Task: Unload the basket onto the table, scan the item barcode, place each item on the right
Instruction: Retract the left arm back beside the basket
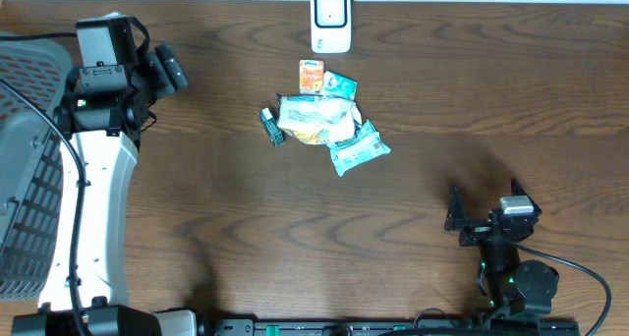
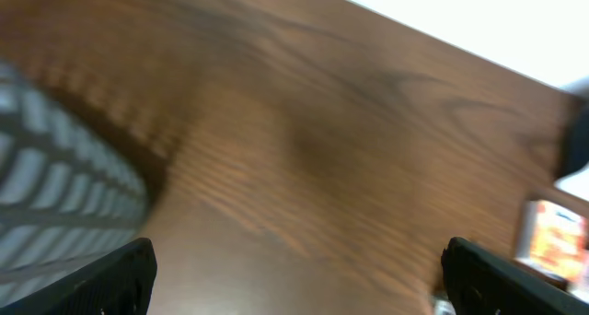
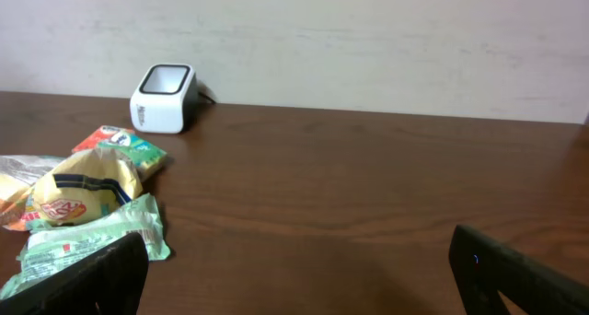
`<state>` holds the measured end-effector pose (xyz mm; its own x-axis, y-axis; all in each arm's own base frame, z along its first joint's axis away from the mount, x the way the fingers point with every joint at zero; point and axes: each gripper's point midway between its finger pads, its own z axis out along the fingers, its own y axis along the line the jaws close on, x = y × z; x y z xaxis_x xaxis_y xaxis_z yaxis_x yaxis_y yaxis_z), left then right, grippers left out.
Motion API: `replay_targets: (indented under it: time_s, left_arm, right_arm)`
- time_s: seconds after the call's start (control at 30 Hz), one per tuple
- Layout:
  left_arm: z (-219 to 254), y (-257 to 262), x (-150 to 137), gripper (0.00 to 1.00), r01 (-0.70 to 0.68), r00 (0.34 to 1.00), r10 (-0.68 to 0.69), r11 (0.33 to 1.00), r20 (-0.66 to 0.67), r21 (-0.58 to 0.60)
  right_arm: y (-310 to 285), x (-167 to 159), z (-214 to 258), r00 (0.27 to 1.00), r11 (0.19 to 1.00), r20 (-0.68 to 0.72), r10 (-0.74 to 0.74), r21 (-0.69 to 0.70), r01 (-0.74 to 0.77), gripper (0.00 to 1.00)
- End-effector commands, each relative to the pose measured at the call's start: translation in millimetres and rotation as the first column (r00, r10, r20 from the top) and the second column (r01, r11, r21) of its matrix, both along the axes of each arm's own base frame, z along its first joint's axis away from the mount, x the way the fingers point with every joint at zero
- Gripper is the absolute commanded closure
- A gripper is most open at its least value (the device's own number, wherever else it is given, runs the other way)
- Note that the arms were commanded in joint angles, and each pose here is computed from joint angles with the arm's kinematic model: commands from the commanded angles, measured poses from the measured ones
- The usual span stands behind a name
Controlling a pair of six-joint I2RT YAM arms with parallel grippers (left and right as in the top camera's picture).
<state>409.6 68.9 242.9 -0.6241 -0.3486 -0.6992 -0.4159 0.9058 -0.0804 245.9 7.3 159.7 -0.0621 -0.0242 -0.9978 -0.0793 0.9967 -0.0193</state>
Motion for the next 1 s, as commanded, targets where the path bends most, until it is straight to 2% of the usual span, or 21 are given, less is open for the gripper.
replay_targets:
  time_s: [0.0, 0.63, 0.73, 0.97]
  left_arm:
    - [3.3, 22.1, -5.1, 0.02, -0.079, 0.997, 0.081, 0.992, -0.014, 0.098]
    - [3.3, 22.0, -5.0, 0.02, -0.079, 0.997, 0.081, 0.992, -0.014, 0.098]
    - [3.3, 22.0, -5.0, 0.02, -0.079, 0.997, 0.081, 0.992, -0.014, 0.098]
    - [3.3, 22.0, -5.0, 0.02, -0.079, 0.997, 0.081, 0.992, -0.014, 0.098]
  right_arm:
    - [-1.8, -0.3, 0.1, 1.000, 1.000, 0.000, -0.009, 0.013, 0.009, 0.01]
    - [-1.8, -0.3, 0.1, 1.000, 1.000, 0.000, -0.009, 0.014, 0.009, 0.01]
    - [-11.2, 0.1, -0.3, 0.998, 0.997, 0.003, -0.061, -0.036, 0.061, 0.01]
    - [-12.6, 0.1, -1.1, 0.998, 0.997, 0.000, -0.069, -0.036, 0.069, 0.01]
